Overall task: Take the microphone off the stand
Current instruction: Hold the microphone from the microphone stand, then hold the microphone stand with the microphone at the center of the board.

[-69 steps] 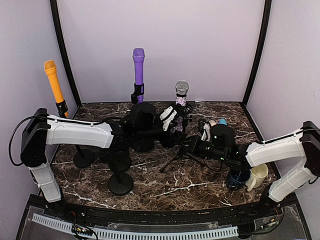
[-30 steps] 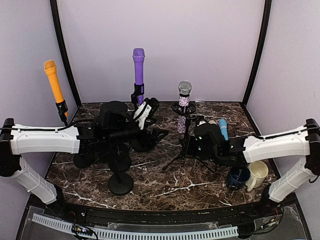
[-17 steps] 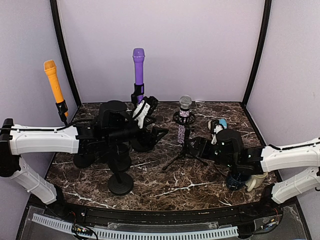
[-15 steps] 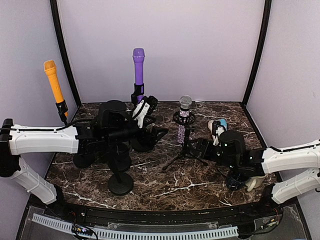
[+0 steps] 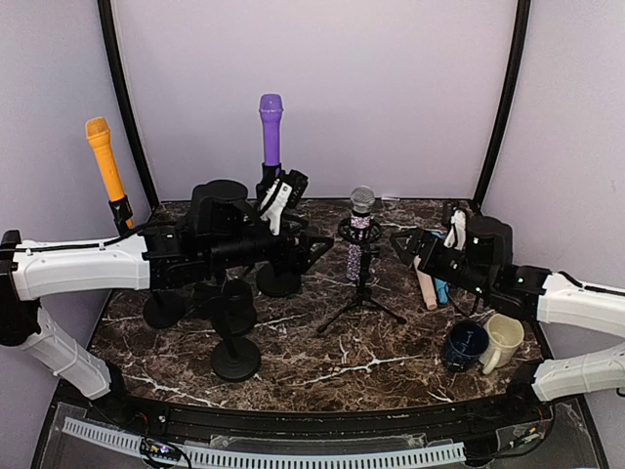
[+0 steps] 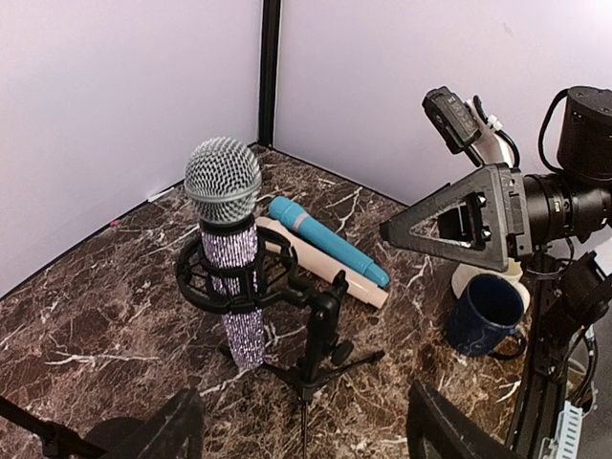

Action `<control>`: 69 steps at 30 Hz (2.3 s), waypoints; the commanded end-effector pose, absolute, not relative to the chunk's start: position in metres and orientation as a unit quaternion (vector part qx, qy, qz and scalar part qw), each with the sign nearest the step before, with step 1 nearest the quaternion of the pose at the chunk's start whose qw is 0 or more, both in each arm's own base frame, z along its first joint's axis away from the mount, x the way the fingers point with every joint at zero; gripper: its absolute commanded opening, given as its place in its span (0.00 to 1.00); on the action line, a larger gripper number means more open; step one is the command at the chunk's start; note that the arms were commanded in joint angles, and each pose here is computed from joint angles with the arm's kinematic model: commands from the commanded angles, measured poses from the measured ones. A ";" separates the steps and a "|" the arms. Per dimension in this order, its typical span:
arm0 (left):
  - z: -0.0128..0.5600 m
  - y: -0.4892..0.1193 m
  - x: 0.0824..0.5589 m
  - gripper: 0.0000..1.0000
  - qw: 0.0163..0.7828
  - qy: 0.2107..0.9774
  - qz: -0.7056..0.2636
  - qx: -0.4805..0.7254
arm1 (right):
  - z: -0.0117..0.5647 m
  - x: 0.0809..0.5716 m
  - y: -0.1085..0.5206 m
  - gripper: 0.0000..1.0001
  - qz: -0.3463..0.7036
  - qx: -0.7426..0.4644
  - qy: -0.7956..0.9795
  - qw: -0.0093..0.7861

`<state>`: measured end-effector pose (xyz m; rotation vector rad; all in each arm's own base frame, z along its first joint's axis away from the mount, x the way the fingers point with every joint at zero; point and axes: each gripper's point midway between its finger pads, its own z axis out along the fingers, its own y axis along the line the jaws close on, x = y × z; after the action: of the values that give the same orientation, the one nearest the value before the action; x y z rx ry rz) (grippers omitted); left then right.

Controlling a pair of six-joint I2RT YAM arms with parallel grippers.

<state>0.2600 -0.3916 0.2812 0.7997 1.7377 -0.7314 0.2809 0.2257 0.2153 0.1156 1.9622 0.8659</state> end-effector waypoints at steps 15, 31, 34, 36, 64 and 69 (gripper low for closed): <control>0.316 -0.398 0.257 0.76 0.492 0.737 -0.368 0.280 | 0.291 0.362 0.276 0.98 0.220 -0.108 0.832 0.498; 0.315 -0.389 0.260 0.78 0.498 0.745 -0.355 0.268 | 0.276 0.384 0.318 0.85 0.218 -0.173 0.840 0.466; 0.316 -0.388 0.262 0.78 0.502 0.745 -0.350 0.266 | 0.279 0.381 0.320 0.70 0.218 -0.178 0.836 0.471; 0.317 -0.388 0.264 0.78 0.504 0.745 -0.346 0.266 | 0.282 0.378 0.320 0.58 0.214 -0.180 0.834 0.476; 0.270 -0.405 0.277 0.81 0.471 0.731 -0.362 0.335 | 0.313 0.293 0.371 0.30 0.393 -0.278 0.761 0.435; 0.256 -0.406 0.282 0.81 0.467 0.738 -0.346 0.343 | 0.315 0.292 0.372 0.30 0.397 -0.276 0.759 0.436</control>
<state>0.2788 -0.4037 0.2641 0.8023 1.8315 -0.8672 0.2975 0.3615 0.2590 -0.7210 2.0721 0.8612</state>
